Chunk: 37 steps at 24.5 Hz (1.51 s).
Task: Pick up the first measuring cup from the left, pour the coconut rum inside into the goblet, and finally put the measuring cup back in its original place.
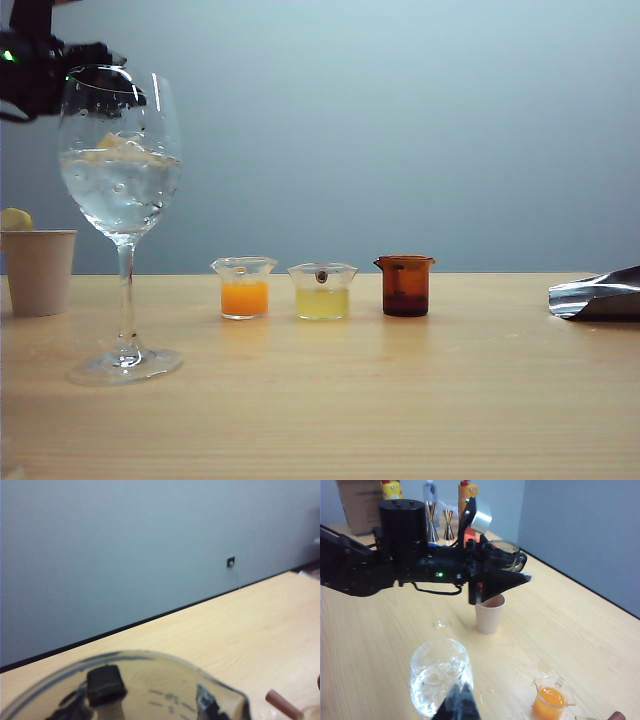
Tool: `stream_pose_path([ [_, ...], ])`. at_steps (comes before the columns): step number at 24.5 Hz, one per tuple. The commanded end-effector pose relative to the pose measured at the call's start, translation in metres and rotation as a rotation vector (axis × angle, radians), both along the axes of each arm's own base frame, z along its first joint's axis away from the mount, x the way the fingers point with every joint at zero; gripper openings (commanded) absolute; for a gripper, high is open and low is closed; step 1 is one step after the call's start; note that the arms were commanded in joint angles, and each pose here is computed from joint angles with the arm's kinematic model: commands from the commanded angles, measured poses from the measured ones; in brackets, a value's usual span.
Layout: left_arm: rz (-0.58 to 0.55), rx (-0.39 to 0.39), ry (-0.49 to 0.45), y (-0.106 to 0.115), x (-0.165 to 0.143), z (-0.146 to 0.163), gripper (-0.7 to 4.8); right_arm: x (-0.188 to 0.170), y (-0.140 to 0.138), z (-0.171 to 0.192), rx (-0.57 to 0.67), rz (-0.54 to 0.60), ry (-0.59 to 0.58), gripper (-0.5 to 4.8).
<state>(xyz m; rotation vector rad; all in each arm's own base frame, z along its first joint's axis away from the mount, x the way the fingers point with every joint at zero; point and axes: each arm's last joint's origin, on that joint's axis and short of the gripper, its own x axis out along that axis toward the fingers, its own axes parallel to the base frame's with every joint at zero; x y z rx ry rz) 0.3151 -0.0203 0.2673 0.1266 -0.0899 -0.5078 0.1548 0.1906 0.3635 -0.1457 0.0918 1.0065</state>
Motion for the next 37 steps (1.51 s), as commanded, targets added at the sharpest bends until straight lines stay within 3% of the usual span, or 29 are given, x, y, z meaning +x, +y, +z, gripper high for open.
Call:
stream_pose_path([
  [1, -0.026, -0.054, -0.027, -0.001, 0.008, -0.005, 0.66, 0.003, 0.003, 0.001, 0.02, 0.002, -0.014, -0.06],
  [5, -0.04, -0.055, 0.023, -0.004, 0.023, -0.033, 0.66, 0.008, 0.004, 0.007, 0.074, -0.012, -0.06, -0.06],
  [10, -0.055, -0.055, 0.05, -0.009, 0.03, -0.048, 0.66, 0.009, 0.003, 0.009, 0.094, -0.018, -0.078, -0.06],
  [20, -0.095, -0.046, 0.148, -0.027, 0.038, -0.082, 0.66, 0.011, 0.004, 0.008, 0.092, -0.022, -0.077, -0.06],
  [37, -0.084, -0.025, 0.241, -0.03, 0.048, -0.134, 0.66, 0.011, 0.004, 0.006, 0.073, -0.019, -0.06, -0.06],
])
